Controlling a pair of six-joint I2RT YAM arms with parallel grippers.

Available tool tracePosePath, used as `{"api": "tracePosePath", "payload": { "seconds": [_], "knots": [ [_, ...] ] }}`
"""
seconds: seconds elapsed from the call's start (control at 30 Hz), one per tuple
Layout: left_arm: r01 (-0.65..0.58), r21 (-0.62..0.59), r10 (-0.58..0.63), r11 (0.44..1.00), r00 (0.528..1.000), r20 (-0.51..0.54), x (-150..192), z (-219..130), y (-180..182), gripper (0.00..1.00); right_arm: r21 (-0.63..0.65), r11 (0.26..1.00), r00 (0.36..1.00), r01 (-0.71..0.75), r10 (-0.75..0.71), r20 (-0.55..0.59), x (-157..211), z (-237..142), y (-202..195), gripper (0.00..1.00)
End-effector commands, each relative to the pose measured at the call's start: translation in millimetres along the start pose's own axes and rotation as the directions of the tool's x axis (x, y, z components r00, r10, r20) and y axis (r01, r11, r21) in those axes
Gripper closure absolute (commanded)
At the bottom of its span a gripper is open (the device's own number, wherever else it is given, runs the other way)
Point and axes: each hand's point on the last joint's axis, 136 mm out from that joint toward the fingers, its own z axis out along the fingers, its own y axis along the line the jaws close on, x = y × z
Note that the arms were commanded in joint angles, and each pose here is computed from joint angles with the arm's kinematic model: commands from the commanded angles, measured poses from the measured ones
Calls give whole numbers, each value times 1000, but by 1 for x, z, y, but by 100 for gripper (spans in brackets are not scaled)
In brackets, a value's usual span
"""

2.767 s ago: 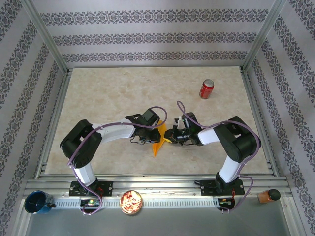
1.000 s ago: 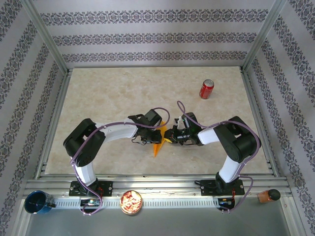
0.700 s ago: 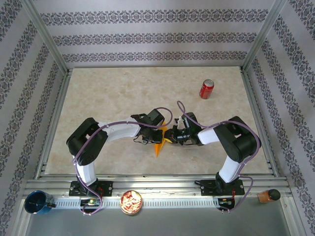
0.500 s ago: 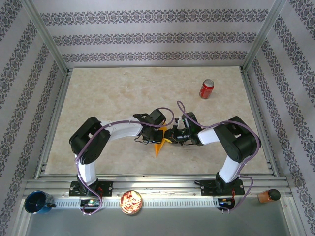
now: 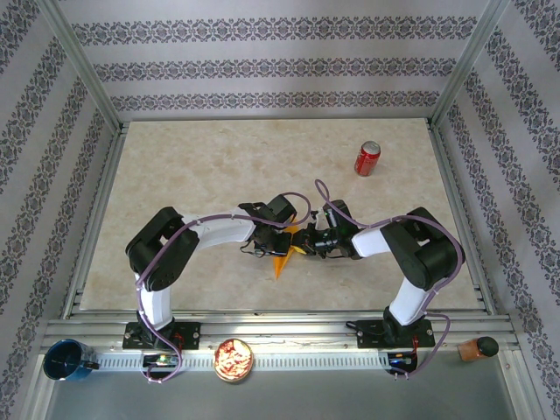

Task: Fold a paper plane with a square sheet of paper (pick it up from the middle)
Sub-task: Move a paper plane to the center of the table.

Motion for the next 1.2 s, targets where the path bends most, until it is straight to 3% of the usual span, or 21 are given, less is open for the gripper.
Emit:
{"api": "tracePosePath", "payload": {
  "seconds": [0.0,0.2,0.37,0.67,1.17],
  "knots": [
    [-13,-26,12,1000,1000,-14,2,4,1,92,-8,999,999,35,-35,6,-1,-4,7,84],
    [4,-109,1,994,999,51,-6,-13,15,93,3,999,998,49,-50,36,-4,-21,8,69],
    [57,-233,-35,971,995,98,-15,-28,46,93,80,995,994,66,-73,84,-7,-48,1,62],
    [108,-357,-81,928,993,91,-26,-25,75,93,117,991,982,71,-90,168,-9,-80,0,61],
    [102,-318,-91,943,995,49,-26,-8,68,87,121,991,984,50,-69,162,-6,-80,-8,60]
  ]
}}
